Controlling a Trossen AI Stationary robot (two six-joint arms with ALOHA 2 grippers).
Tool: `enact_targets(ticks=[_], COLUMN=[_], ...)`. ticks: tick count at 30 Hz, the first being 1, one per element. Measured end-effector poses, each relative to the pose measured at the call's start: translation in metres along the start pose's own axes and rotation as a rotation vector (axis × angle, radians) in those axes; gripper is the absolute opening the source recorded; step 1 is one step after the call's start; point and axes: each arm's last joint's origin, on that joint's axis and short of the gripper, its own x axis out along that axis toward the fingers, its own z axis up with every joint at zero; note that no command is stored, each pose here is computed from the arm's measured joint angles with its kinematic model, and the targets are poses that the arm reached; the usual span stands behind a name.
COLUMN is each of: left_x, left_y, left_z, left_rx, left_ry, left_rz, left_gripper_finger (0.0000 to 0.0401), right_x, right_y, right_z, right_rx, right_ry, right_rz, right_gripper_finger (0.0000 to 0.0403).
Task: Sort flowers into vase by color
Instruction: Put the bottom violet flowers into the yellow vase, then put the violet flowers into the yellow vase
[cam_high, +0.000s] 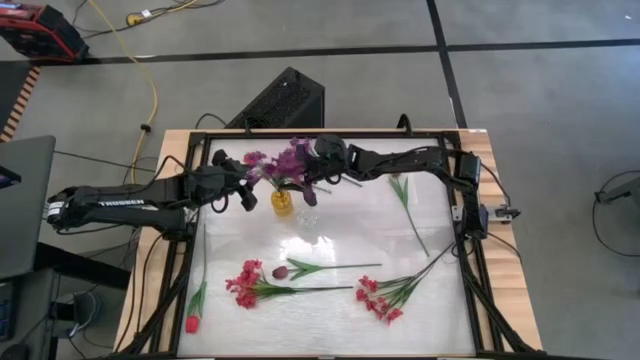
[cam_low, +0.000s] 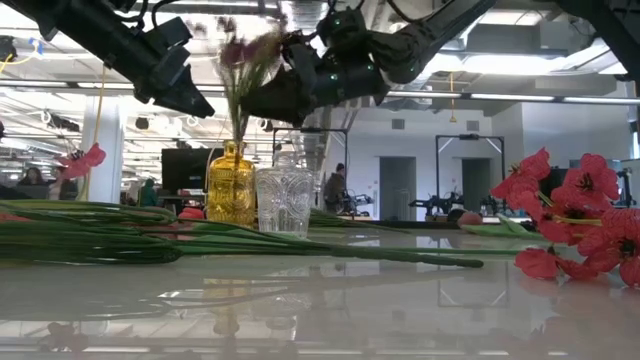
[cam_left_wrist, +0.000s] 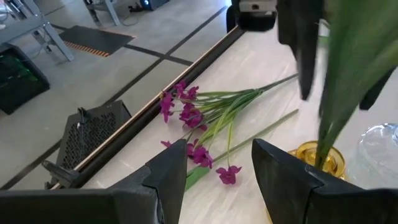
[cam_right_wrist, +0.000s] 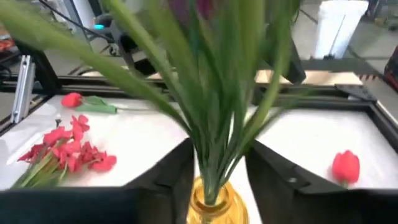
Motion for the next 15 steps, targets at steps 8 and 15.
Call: enact_targets(ticks=[8,15], left_x=[0.0,-0.001], left_y=[0.0,0.001], left_z=[-0.002,-0.009], left_rx=[0.01,0.039], left_ry=[0.019,0.084], left_rz=[0.001,0.029], left_gripper_finger=[0.0171,0.0171], right_x=[-0.01,-0.045], right_y=[0.003,-0.024], right_z=[0.018,0.02], right_rx=[-0.051,0.054], right_ry=[0.359,0.57], right_rz=[0.071,0.053], right_gripper_finger=[0.0267,0.027])
